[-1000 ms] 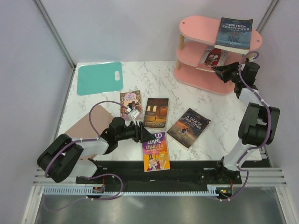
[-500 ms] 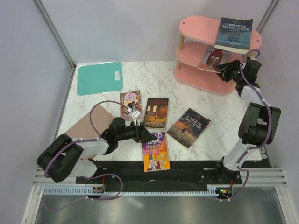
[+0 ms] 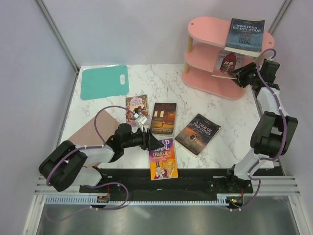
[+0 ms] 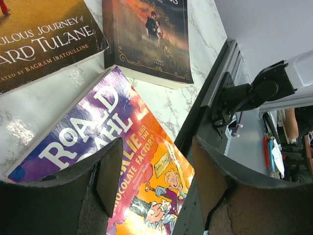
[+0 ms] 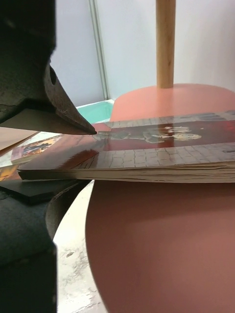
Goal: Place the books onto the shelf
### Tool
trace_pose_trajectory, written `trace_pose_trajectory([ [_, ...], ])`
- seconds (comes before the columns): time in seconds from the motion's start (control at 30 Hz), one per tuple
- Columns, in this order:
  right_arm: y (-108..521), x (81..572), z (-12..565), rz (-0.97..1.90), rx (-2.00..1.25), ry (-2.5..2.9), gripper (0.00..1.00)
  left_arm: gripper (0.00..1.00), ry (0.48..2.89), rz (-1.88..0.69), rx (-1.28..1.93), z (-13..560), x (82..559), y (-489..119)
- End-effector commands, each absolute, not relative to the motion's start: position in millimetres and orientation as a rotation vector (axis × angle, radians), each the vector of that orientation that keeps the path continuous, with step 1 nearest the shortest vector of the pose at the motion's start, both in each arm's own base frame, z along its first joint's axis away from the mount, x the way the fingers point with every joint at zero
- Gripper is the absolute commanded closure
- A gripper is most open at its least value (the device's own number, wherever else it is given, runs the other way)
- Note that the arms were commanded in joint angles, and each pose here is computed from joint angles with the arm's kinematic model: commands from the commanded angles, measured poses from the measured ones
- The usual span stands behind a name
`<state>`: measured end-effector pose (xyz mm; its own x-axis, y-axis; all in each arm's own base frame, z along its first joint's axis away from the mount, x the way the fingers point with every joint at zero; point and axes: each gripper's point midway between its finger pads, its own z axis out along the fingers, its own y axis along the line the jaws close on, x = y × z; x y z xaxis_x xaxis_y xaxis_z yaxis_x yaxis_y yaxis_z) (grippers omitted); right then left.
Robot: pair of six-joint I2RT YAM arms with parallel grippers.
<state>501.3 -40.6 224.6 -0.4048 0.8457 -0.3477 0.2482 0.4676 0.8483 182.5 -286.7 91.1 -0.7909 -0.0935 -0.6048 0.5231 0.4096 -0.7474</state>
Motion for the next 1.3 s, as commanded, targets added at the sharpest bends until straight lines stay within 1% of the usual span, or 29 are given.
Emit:
trace_pose_trajectory([
  [0.0,-37.8,491.4,236.5,0.886,0.851,1.936,0.56,0.35,2.036,-1.402,0.372,100.9,185.8,-289.2],
  [0.33,-35.6,485.4,231.9,0.873,0.818,1.996,0.55,0.35,2.027,-1.401,0.374,102.8,184.9,-288.2],
  [0.43,-35.5,485.1,245.4,0.871,0.786,1.943,0.51,0.35,2.025,-1.403,0.376,103.2,184.5,-288.5],
  [0.47,-36.5,484.0,253.0,0.864,0.772,1.921,0.47,0.35,2.027,-1.404,0.377,102.8,184.2,-288.6],
  [0.53,-38.4,483.7,257.8,0.847,0.761,1.899,0.43,0.35,2.025,-1.404,0.377,103.3,184.2,-288.6],
  [0.63,-39.2,487.0,264.3,0.847,0.739,1.872,0.39,0.35,2.025,-1.405,0.382,103.3,183.5,-288.9],
  [0.83,-42.0,496.2,254.7,0.854,0.753,1.875,0.34,0.35,2.015,-1.403,0.383,104.9,183.2,-288.4],
  [0.97,-42.6,494.4,234.9,0.856,0.791,1.927,0.30,0.35,2.014,-1.404,0.383,105.3,182.9,-288.1],
  [1.13,-40.7,482.3,217.0,0.840,0.810,1.976,0.30,0.35,2.013,-1.404,0.386,105.2,182.5,-288.4],
  [1.27,-38.7,475.3,213.4,0.835,0.798,2.005,0.30,0.35,2.012,-1.405,0.388,105.7,182.2,-288.5],
])
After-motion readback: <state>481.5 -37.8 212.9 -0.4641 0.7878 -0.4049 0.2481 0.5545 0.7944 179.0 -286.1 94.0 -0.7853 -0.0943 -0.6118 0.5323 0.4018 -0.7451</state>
